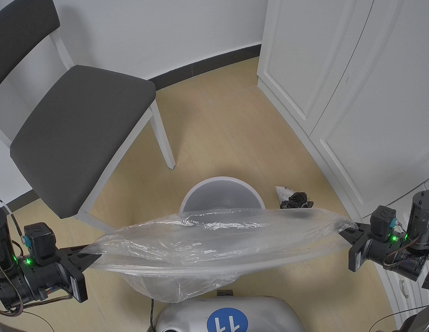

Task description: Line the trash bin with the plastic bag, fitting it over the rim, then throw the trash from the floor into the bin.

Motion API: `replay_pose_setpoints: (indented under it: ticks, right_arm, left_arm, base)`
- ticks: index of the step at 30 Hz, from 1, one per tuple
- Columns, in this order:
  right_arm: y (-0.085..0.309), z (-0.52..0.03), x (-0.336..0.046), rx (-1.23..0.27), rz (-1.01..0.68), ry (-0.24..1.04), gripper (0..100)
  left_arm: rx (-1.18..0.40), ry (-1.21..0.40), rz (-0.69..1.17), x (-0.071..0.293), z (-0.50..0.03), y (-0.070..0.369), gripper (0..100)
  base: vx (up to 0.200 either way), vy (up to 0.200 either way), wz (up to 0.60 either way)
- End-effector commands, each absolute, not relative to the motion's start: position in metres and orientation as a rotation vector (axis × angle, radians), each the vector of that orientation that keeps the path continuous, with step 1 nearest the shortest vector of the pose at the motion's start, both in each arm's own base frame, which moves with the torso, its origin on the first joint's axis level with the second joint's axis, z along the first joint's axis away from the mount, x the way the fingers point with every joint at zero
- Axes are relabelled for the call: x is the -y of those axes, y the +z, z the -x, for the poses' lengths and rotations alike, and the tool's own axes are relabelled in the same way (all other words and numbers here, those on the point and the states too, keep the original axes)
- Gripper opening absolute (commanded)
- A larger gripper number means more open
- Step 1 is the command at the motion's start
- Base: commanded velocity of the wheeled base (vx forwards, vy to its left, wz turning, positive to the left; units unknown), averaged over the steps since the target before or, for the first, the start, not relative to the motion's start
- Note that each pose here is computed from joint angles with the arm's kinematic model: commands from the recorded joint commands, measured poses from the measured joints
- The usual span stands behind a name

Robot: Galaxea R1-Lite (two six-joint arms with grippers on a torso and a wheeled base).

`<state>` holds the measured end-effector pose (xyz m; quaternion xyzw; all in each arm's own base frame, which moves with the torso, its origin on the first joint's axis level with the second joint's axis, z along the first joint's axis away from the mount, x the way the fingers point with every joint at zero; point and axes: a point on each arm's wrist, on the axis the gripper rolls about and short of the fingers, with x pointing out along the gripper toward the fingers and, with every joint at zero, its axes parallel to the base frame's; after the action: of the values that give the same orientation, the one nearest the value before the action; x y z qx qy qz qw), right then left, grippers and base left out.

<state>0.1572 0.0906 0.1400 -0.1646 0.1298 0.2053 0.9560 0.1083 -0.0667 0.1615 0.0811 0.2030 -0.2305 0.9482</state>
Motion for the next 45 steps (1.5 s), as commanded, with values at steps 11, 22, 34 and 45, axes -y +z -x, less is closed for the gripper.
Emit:
replay_pose_setpoints:
  ticks: [11, 22, 34, 45]
  right_arm:
    - [0.134, -0.159, -0.084, -0.287, 0.377, 0.379, 0]
    - [0.136, -0.164, -0.079, -0.288, 0.366, 0.346, 0]
    - [0.136, -0.166, -0.075, -0.292, 0.361, 0.330, 0]
    - [0.143, -0.171, -0.081, -0.270, 0.324, 0.337, 0]
  left_arm:
    - [-0.377, -0.426, -0.143, 0.061, -0.110, 0.169, 0]
    - [-0.391, -0.410, -0.142, 0.056, -0.115, 0.168, 0]
    - [-0.398, -0.406, -0.146, 0.055, -0.116, 0.167, 0]
    - [-0.382, -0.495, -0.128, 0.057, -0.112, 0.169, 0]
  base:
    - [0.000, 0.000, 0.00]
    - [0.000, 0.000, 0.00]
    - [0.000, 0.000, 0.00]
    - [0.000, 0.000, 0.00]
